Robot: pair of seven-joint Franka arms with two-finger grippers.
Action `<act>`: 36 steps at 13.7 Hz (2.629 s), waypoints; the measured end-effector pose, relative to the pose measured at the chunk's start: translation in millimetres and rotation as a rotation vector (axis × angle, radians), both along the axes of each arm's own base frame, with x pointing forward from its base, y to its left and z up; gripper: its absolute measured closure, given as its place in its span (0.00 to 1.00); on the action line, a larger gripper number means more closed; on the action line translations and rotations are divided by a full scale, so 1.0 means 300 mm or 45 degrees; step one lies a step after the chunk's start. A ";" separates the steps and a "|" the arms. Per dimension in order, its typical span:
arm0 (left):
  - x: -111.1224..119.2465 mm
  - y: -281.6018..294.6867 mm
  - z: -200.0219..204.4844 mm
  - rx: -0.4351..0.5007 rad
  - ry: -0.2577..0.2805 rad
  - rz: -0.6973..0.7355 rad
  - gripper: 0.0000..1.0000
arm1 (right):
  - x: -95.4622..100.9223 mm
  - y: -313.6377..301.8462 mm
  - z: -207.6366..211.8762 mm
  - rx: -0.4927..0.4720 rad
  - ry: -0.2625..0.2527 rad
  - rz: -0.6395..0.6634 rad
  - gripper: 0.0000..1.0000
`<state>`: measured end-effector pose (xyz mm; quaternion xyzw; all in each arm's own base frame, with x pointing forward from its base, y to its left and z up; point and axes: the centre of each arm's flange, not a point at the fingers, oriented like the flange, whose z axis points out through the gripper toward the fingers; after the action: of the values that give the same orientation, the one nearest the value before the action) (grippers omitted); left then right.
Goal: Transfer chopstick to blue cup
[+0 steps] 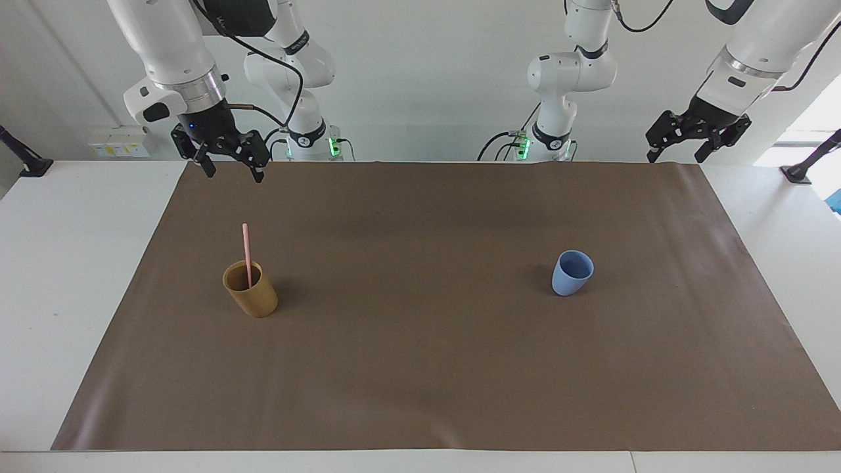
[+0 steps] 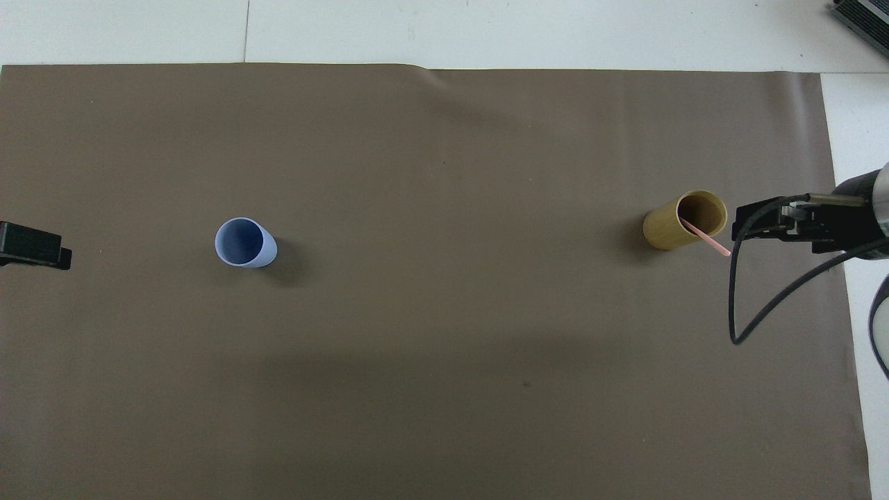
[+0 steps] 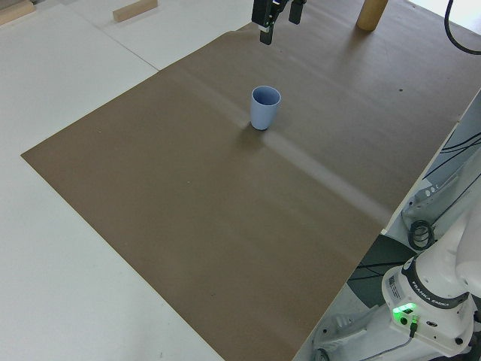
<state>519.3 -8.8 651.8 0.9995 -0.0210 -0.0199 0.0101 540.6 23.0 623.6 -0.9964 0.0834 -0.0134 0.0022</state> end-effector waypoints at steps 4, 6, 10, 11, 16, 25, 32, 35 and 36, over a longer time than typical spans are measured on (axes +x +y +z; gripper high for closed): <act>0.001 -0.001 -0.008 0.000 0.002 -0.001 0.00 | 0.000 0.000 0.000 0.000 0.000 0.000 0.00; 0.004 -0.002 -0.018 0.000 0.003 -0.001 0.00 | 0.000 0.000 0.000 0.000 0.000 0.000 0.00; 0.017 -0.002 -0.054 0.000 -0.008 0.000 0.00 | 0.000 0.000 0.000 0.000 0.000 0.000 0.00; 0.023 -0.002 -0.071 0.000 -0.011 0.000 0.00 | 0.000 0.000 0.000 0.000 0.000 0.000 0.00; 0.052 -0.004 -0.192 0.000 -0.028 0.002 0.00 | 0.000 0.000 0.000 0.000 0.000 0.000 0.00; 0.117 -0.053 -0.500 -0.001 -0.027 -0.015 0.00 | 0.000 0.000 0.000 0.000 0.000 0.000 0.00; 0.210 -0.219 -0.801 0.007 -0.001 0.109 0.00 | 0.000 0.000 0.000 0.000 0.000 0.000 0.00; 0.205 -0.227 -0.879 0.011 0.022 0.107 0.00 | 0.000 0.000 0.000 0.000 0.000 0.000 0.00; 0.201 -0.225 -0.903 0.011 0.020 0.108 0.00 | 0.000 0.000 0.000 0.000 0.000 0.000 0.00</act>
<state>579.7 -76.3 380.8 0.9994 0.0217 -0.0273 0.0069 540.6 23.0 623.6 -0.9964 0.0834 -0.0133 0.0022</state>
